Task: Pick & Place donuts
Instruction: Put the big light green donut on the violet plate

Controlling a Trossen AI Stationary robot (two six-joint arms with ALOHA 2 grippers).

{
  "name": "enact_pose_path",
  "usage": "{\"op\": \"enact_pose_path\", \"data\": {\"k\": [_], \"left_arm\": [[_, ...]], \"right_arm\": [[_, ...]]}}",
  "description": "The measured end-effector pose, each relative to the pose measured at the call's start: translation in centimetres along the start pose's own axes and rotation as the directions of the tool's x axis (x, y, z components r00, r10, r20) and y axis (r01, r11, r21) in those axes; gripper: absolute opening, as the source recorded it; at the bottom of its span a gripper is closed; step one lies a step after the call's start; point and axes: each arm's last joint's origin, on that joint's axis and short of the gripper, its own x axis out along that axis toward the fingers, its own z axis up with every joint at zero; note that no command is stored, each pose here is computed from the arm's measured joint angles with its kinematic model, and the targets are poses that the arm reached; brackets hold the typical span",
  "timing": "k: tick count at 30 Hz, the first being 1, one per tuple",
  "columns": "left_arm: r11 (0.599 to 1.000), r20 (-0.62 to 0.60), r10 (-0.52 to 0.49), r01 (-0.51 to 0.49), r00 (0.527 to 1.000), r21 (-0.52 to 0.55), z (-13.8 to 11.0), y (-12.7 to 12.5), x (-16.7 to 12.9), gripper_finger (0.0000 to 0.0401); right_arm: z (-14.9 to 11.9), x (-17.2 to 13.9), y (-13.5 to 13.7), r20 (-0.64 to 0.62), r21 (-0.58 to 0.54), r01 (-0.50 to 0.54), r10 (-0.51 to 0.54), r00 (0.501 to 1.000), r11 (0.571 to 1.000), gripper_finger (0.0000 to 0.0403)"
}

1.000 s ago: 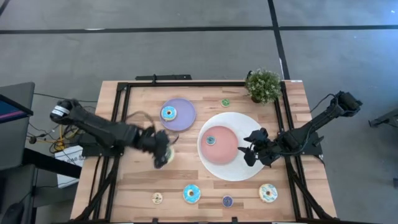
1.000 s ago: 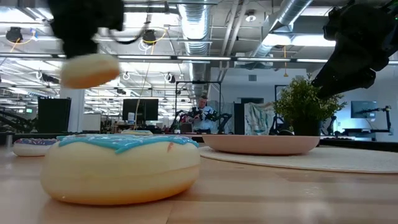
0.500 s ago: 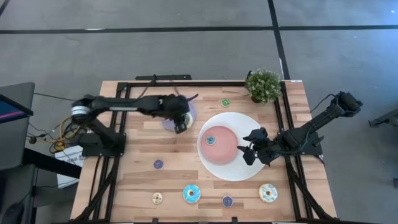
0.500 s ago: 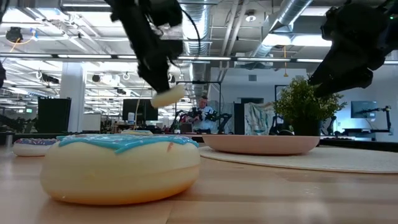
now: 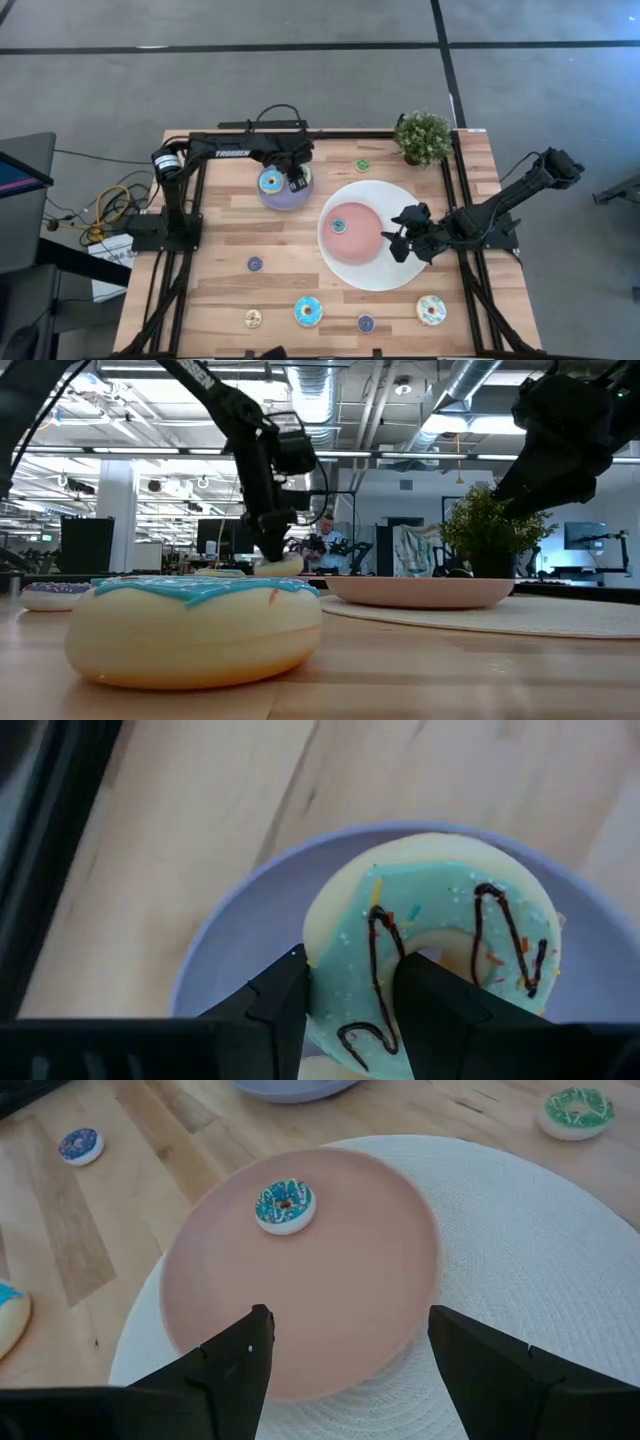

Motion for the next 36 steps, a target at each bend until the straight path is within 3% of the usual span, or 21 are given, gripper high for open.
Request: {"op": "enact_pose_path", "data": {"k": [13,36], "left_arm": [[0.997,-0.017,0.008,-0.009,1.000,-0.072,-0.4,2.5,0.8,0.0126],[0.994,-0.055,0.010,-0.016,0.998,-0.111,-0.8,2.7,0.8,0.0126]], "right_arm": [[-0.1,0.0,-0.1,-0.007,-0.062,0.010,-0.010,1.000,0.998,0.0256],[-0.1,0.0,-0.1,-0.007,-0.059,0.010,-0.010,1.000,0.998,0.0256]]}}
